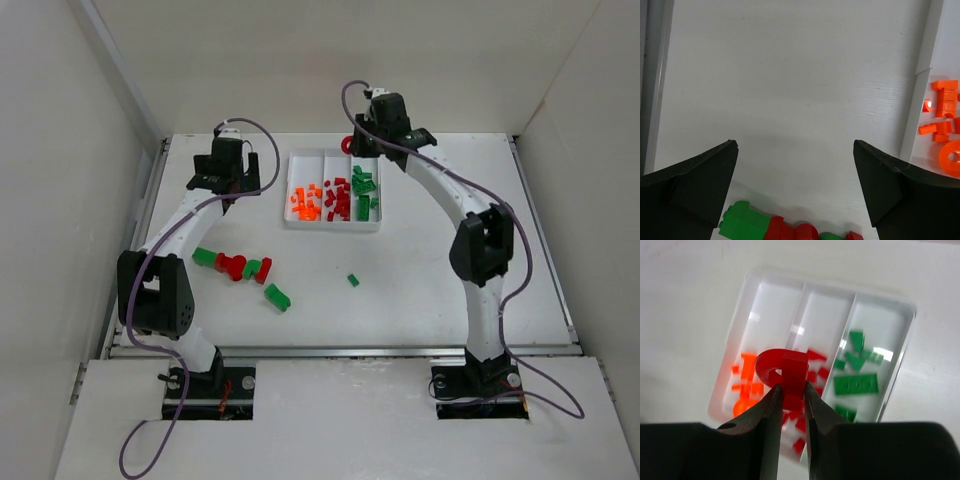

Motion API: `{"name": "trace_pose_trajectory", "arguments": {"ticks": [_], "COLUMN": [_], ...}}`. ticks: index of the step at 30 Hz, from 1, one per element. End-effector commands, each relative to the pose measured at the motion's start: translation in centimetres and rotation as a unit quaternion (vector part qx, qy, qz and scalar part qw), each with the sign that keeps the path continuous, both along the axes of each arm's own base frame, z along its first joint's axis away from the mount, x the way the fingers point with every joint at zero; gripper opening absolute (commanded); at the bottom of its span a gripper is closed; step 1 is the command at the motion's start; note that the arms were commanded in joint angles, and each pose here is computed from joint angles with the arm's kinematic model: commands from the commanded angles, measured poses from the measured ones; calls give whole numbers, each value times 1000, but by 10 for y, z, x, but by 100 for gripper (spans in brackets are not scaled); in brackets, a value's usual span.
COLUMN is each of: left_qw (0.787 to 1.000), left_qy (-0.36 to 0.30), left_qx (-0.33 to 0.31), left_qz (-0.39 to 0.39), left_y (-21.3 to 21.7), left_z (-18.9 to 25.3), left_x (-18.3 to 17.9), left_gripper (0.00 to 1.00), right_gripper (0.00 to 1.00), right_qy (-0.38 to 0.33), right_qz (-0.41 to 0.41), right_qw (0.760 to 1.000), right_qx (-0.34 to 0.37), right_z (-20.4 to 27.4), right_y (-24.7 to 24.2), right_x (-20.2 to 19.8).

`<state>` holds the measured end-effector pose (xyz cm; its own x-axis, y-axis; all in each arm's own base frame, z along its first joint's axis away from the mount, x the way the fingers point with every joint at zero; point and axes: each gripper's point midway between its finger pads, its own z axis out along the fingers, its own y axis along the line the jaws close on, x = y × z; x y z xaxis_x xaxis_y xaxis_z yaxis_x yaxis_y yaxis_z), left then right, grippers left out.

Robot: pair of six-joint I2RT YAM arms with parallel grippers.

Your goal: Sort the legos into containers by color

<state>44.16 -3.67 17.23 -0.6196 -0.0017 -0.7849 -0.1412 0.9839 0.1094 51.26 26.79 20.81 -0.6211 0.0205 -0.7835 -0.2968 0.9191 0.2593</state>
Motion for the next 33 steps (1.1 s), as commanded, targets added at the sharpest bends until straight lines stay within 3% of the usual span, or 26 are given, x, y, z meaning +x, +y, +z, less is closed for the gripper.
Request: {"name": "trace_pose_trajectory", "arguments": {"ticks": [1, 7, 11, 13, 14, 17, 25, 28, 33], "left_qw": [1000, 1000, 1000, 1000, 1000, 1000, 1000, 1000, 999], "left_qy": [-8, -2, 3, 8, 8, 13, -2, -4, -25], "left_qx": [-1, 7, 8, 5, 5, 2, -7, -8, -5], "left_qz": [14, 24, 28, 29, 29, 24, 17, 17, 24], "left_y": [6, 16, 20, 23, 23, 21, 18, 18, 22], "left_z": [1, -4, -8, -12, -12, -14, -1, 1, 17], "left_x": [8, 12, 12, 13, 13, 12, 10, 7, 1], "left_gripper": [100, 100, 100, 100, 100, 100, 100, 100, 100], "right_gripper": [0, 6, 14, 33, 65, 100, 100, 100, 100], "right_qy": [15, -51, -48, -36, -36, -16, -43, -51, 44], "right_qz": [-6, 35, 40, 45, 45, 55, 64, 98, 174], "right_qw": [1000, 997, 997, 997, 997, 998, 997, 993, 967], "right_qx": [-2, 45, 46, 45, 45, 31, 5, -46, -182], "right_z": [-23, -18, -35, -44, -44, -54, 2, 9, -66], "right_y": [3, 34, 38, 39, 39, 36, 14, 11, 7], "right_x": [33, 80, 83, 81, 81, 73, 38, -5, -123]}}
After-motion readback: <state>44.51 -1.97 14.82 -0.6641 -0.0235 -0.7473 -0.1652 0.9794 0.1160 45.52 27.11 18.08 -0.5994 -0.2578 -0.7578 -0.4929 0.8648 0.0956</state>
